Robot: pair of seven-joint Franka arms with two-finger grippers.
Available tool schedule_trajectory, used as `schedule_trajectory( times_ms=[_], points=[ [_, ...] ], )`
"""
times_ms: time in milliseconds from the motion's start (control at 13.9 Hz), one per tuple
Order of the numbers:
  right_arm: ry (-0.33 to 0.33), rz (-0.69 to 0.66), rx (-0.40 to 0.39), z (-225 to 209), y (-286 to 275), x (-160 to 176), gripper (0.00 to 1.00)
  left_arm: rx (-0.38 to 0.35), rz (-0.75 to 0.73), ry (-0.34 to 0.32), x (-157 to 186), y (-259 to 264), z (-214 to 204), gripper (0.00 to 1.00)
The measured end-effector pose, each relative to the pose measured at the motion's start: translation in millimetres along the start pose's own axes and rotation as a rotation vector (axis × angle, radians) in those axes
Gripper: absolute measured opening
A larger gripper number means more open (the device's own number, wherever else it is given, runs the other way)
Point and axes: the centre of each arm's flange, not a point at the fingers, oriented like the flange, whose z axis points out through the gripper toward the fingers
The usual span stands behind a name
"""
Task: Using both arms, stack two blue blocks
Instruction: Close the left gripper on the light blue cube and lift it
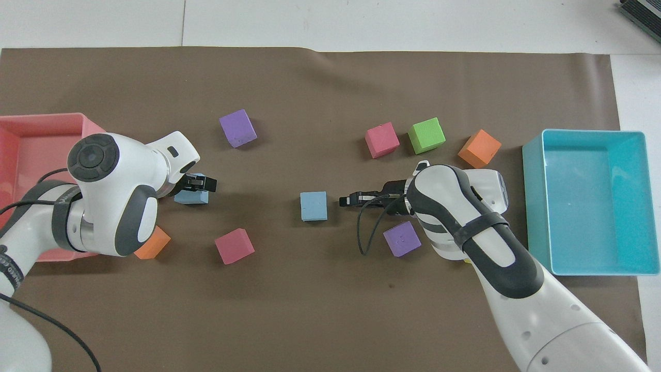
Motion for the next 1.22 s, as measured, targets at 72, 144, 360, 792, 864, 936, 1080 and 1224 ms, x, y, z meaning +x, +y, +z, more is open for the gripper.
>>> schedule_trajectory(
  times_ms=[72,144,360,792,864,936,1080,1224],
  points=[
    [0.0,0.0,0.0,0.0,0.0,0.0,0.01,0.0,-0.002,-0.005,-1.1,-0.4,2.8,1.0],
    [0.0,0.0,0.0,0.0,0.0,0.0,0.01,0.001,-0.004,-0.009,-1.5,-1.1,5.3,1.0],
    [0.0,0.0,0.0,0.0,0.0,0.0,0.01,0.002,-0.007,-0.013,-1.5,-2.1,8.0,1.0],
    [0.0,0.0,0.0,0.0,0.0,0.0,0.01,0.002,-0.009,-0.015,-2.1,-2.4,10.0,1.0],
    [0.0,0.0,0.0,0.0,0.0,0.0,0.01,0.002,-0.009,-0.015,-2.0,-2.6,10.0,0.96],
    [0.0,0.0,0.0,0.2,-0.1,-0.1,0.01,0.002,-0.01,-0.016,-2.0,-3.0,10.1,0.96],
    [0.0,-0.002,-0.001,0.9,-0.7,-0.4,0.01,0.002,-0.011,-0.016,-2.0,-3.5,10.2,0.74],
    [0.001,-0.007,-0.008,4.2,-3.3,-1.7,0.01,0.003,-0.011,-0.016,-2.0,-3.7,10.3,0.58]
  ],
)
